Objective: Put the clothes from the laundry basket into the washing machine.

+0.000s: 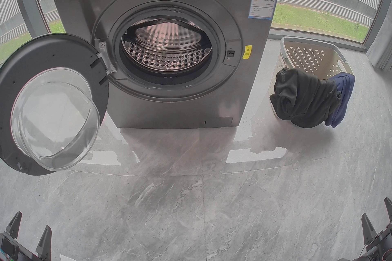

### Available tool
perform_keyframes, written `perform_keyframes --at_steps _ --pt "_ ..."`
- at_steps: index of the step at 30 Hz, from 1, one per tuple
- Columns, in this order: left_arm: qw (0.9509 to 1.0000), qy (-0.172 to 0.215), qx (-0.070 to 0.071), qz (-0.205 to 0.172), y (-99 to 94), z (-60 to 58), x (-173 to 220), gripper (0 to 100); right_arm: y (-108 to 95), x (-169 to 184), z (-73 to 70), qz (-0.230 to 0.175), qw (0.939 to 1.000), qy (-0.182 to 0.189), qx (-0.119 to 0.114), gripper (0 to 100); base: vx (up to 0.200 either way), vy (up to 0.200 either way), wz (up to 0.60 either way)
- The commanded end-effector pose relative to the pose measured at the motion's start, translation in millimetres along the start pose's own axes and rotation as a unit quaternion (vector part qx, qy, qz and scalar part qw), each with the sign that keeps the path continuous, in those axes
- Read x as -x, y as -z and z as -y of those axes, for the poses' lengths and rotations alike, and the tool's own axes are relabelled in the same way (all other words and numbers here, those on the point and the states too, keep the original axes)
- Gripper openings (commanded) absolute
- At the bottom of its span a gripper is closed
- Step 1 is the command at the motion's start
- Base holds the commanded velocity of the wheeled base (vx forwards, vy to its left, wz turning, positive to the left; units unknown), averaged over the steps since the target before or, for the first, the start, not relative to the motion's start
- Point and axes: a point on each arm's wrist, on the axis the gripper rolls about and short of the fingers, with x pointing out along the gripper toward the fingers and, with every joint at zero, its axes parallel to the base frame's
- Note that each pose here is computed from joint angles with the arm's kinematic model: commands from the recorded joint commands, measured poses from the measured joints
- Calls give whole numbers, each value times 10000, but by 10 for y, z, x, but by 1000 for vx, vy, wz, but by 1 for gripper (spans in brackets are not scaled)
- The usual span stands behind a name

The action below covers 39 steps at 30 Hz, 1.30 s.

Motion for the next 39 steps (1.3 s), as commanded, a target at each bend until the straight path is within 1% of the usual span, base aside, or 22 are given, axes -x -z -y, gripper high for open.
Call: perform_keyframes --at_steps 1,11,20,32,39 --pt "10000 -4 4 -5 43 -2 -1 100 47 -4 -1 -29 10000 -9 1 100 0 -200 0" --pt "10000 -4 4 -5 43 -2 -1 100 47 -4 0 -29 10000 -1 1 100 0 -200 0" --pt "10000 -4 4 -5 43 -2 -1 100 47 -4 0 -29 10000 -1 1 100 0 0 0" --pt "10000 4 4 -5 43 -2 -1 100 47 -4 -1 -29 10000 -9 1 100 200 0 0" --pt "10000 -4 -4 -5 43 -2 -1 100 47 -4 -1 -29 10000 -9 1 100 0 0 0"
